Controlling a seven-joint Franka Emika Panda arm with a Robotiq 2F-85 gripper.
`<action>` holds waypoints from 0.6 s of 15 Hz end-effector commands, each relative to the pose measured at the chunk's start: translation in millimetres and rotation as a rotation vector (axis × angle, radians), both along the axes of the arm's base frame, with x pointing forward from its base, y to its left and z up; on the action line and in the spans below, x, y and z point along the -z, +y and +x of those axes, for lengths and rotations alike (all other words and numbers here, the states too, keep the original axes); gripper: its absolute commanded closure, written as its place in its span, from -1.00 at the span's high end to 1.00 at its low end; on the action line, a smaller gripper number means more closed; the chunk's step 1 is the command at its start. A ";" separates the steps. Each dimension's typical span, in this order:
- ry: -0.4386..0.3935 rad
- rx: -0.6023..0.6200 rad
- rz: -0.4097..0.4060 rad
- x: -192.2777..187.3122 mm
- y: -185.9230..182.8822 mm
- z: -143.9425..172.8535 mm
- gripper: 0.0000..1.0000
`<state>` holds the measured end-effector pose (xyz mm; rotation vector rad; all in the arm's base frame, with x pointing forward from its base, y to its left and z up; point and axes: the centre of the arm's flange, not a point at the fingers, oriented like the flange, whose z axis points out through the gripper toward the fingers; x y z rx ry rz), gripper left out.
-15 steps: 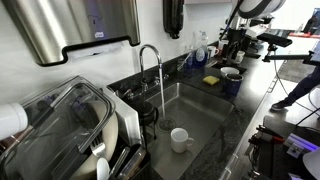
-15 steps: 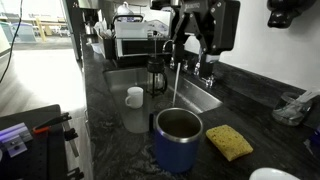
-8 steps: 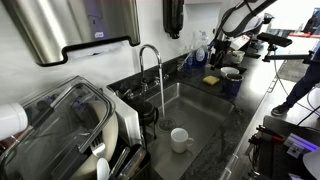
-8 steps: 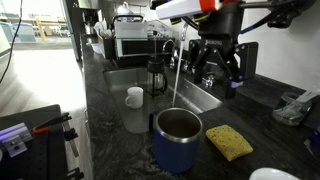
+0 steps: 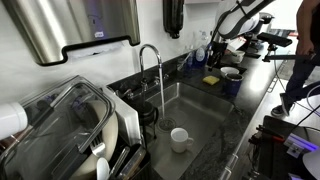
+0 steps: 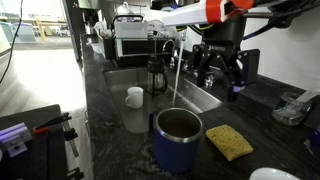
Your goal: Wipe the sink counter with the sponge
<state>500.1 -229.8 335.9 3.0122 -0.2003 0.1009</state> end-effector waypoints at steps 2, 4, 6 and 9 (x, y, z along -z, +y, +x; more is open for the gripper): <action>-0.016 0.046 0.076 32.2 -6.5 24.1 1.00; -0.021 0.076 0.100 47.3 -5.5 45.0 1.00; -0.016 0.097 0.105 58.1 -8.7 56.5 1.00; -0.021 0.117 0.084 72.9 -14.5 68.9 1.00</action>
